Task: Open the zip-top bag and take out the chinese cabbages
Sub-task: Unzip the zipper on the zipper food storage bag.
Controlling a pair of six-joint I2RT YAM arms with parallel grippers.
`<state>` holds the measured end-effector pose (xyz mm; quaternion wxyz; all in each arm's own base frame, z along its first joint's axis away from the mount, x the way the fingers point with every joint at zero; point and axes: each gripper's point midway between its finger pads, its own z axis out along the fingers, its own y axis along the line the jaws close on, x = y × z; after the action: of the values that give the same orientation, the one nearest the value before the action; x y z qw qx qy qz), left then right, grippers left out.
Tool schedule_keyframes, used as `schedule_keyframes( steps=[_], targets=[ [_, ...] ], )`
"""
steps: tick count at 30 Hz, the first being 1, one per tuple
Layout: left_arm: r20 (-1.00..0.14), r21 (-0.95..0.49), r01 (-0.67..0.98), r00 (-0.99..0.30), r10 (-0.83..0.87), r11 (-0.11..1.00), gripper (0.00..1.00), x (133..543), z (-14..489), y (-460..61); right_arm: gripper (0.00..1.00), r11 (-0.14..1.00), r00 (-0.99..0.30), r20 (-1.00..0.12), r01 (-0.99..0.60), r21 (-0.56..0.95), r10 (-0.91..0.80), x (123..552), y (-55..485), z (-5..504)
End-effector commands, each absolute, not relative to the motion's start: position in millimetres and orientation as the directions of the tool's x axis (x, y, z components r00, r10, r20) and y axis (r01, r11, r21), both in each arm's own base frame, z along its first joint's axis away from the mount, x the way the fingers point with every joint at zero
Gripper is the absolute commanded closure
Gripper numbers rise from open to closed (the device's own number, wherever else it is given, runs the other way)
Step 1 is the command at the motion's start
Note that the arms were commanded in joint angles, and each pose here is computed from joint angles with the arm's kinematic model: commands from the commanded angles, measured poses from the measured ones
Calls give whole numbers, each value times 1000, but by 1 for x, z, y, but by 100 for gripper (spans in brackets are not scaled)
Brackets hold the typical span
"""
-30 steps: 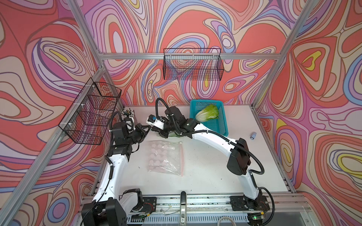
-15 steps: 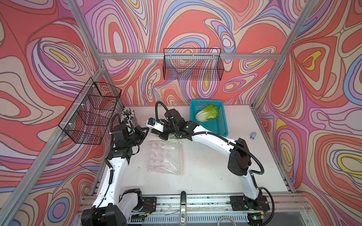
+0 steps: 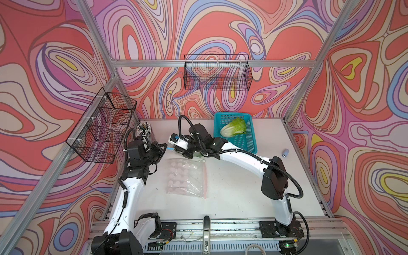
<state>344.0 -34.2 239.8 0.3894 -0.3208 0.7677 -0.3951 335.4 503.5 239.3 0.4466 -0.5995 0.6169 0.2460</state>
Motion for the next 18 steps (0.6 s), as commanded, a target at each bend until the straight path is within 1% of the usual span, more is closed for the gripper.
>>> schedule_keyframes(
  steps=[1,10,18],
  targets=[
    [-404,-847,-172,-408,-819,503,100,353,256,-17,100,195,97,-822,-950,-245,-561,343,480,241],
    [-421,-836,-197,-368,-829,513,100,350,259,-4,100,254,70,-815,-932,-259,-575,352,456,243],
    [-429,-831,-202,-359,-829,518,100,351,261,1,100,319,36,-812,-909,-268,-582,360,431,247]
  ],
)
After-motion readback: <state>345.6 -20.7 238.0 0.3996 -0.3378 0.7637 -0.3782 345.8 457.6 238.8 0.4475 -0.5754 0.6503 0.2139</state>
